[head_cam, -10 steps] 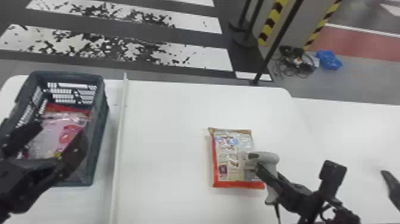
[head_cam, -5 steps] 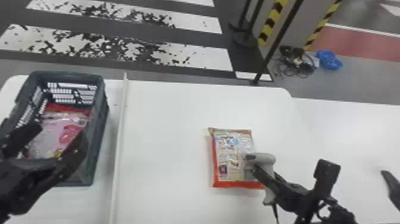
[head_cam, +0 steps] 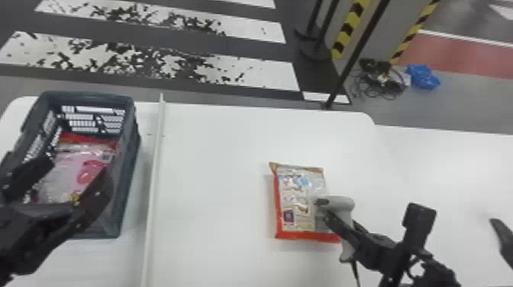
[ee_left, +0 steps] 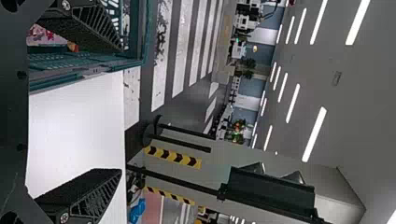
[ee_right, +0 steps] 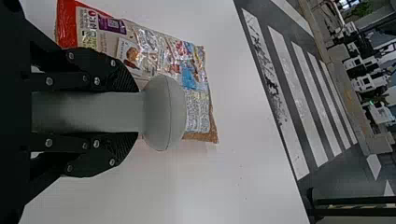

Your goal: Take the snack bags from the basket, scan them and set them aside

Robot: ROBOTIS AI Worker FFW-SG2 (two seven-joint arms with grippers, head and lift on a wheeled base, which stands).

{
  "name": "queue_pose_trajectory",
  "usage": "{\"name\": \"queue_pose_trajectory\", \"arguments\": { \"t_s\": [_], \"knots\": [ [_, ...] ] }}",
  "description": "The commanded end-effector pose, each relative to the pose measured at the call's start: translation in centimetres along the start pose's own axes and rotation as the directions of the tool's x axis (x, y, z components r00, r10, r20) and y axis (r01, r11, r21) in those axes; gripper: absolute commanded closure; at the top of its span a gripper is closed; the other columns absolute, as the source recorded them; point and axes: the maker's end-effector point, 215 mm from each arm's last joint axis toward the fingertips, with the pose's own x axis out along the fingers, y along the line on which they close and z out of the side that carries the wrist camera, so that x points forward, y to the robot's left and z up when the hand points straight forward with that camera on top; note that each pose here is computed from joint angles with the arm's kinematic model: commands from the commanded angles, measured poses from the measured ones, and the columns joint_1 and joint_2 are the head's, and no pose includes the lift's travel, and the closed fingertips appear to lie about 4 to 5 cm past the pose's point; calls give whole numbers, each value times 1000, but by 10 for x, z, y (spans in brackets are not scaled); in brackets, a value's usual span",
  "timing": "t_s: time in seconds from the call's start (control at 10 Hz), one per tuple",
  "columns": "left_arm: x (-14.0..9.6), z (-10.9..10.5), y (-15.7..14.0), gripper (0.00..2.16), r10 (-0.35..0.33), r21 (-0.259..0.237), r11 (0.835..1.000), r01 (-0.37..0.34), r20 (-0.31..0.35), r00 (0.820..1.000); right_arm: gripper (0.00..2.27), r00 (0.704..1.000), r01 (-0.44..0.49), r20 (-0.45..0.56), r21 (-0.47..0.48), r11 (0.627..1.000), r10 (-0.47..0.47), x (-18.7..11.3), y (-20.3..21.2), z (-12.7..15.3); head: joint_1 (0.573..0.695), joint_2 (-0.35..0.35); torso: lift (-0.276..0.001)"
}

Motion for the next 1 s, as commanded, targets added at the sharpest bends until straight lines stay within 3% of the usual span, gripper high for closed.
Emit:
{"name": "queue_pose_trajectory", "arguments": {
  "t_s": [0.0,0.4,0.7,0.9],
  "knots": [
    [0,1,0,83,1,1,1000,-1,1,1000,2253,1000,-3,16,3,1000,3,-2,0,5,695,-226,-75],
    [-4,7,-5,83,-7,1,1000,7,9,1000,2253,993,63,101,-6,998,-62,-20,-46,57,695,-265,-75],
    [-9,14,-6,83,-3,9,1000,3,31,999,2253,985,151,92,-50,987,-146,-11,-112,64,695,-347,-75],
    [-12,14,-8,83,-5,13,1000,4,27,1000,2253,977,201,96,-90,976,-192,-10,-147,61,695,-350,-75]
  ]
}}
